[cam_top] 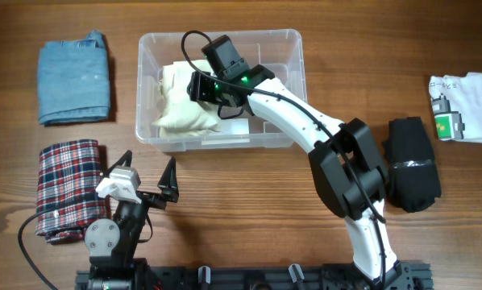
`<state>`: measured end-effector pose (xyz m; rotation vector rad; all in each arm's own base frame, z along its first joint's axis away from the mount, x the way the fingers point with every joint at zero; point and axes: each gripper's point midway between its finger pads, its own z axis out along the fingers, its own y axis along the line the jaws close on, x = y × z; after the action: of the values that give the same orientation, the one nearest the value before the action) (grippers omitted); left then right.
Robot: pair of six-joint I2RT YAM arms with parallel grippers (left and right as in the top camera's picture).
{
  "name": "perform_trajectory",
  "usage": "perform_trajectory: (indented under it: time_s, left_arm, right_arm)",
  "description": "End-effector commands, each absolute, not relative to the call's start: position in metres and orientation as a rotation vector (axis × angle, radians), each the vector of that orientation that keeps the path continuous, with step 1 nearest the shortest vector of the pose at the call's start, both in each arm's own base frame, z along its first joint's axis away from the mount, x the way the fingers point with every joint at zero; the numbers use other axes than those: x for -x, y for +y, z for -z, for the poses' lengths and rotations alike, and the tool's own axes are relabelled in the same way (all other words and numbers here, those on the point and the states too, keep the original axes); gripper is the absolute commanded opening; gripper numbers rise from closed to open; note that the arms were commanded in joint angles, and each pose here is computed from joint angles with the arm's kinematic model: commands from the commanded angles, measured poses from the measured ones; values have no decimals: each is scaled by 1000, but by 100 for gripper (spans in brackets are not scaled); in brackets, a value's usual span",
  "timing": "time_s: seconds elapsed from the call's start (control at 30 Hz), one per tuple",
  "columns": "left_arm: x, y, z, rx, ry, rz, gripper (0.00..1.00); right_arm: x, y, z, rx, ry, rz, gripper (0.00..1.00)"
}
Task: Pack container
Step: 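Lower the cream cloth into the box's left side and release it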
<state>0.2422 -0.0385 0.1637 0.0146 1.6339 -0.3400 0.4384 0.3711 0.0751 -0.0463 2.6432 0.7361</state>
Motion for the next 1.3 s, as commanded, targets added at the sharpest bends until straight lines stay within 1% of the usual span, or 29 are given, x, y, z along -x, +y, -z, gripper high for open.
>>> perform_trajectory:
  time_s: [0.0,0.1,0.2,0.3,0.5,0.6,0.7,0.77,0.9,1.0,1.1,1.17,1.27]
  left_arm:
    - [-242,-39,-162,-37,1633,332,100]
    - [-242,-39,-162,-37,1633,332,100]
    - [-242,-39,-162,-37,1633,332,100]
    - [-242,-39,-162,-37,1633,332,100]
    - [-242,-39,-162,-37,1633,332,100]
    - [-242,-39,-162,-37,1633,332,100]
    - [-242,-39,-162,-37,1633,332,100]
    - [-242,-39,-162,-37,1633,332,100]
    - [-242,-39,-162,-37,1633,332,100]
    - [-242,-39,-162,-37,1633,332,100]
    - [-242,-39,-162,-37,1633,332,100]
    - [-242,-39,-162,-37,1633,332,100]
    - [-242,-39,-162,-37,1633,332,100]
  right_arm:
    - [-445,378,-83,236,2554,-682,70]
    - [-449,380,-88,364,2495,-647,70]
    - [-456,379,-98,428,2449,-607,70]
    - [-466,371,-114,414,2407,-563,70]
    - [-480,344,-173,375,2307,-565,70]
    - [-487,322,-180,324,2316,-503,68]
    - [-492,298,-164,277,2368,-404,48]
    - [-490,288,-149,287,2411,-371,36]
    - [-483,283,-121,299,2484,-332,18]
    - [-480,284,-99,299,2534,-316,13]
    - [-475,286,-75,284,2588,-305,5]
    - [-468,290,-59,266,2631,-305,4]
    - [-460,297,-50,275,2659,-300,4]
